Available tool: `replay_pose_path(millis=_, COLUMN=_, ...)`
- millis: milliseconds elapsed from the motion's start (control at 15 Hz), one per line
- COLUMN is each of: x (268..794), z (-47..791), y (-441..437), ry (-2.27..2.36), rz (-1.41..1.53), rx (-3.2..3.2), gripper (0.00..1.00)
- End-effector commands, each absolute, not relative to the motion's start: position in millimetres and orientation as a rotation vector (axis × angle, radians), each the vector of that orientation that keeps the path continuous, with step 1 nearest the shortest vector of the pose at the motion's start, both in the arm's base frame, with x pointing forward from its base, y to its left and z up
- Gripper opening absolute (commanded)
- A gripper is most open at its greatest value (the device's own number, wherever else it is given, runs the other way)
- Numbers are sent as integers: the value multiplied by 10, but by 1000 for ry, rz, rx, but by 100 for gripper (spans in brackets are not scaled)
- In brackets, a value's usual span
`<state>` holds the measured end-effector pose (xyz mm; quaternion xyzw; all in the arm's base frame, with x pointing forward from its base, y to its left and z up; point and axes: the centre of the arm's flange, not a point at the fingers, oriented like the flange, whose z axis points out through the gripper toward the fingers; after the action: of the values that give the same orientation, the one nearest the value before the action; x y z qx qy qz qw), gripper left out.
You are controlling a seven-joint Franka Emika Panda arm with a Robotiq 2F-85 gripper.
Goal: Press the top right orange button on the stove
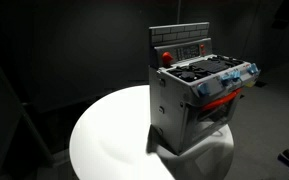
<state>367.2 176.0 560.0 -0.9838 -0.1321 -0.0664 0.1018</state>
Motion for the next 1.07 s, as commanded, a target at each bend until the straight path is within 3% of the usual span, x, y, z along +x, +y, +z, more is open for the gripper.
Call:
replay_pose_path(millis=0, x=3672, z=5600, y=1760, ry=-390, rz=-196, rx=-2905, gripper=100)
replay_pose_path(millis=333, x=3721, z=5617, y=1741, ry=-381, rz=-215, rx=-2918, gripper=100)
replay_pose_path(millis=1000, x=4477, z=5766, y=1326, ry=-195, rz=-481, rx=-3038, gripper=100)
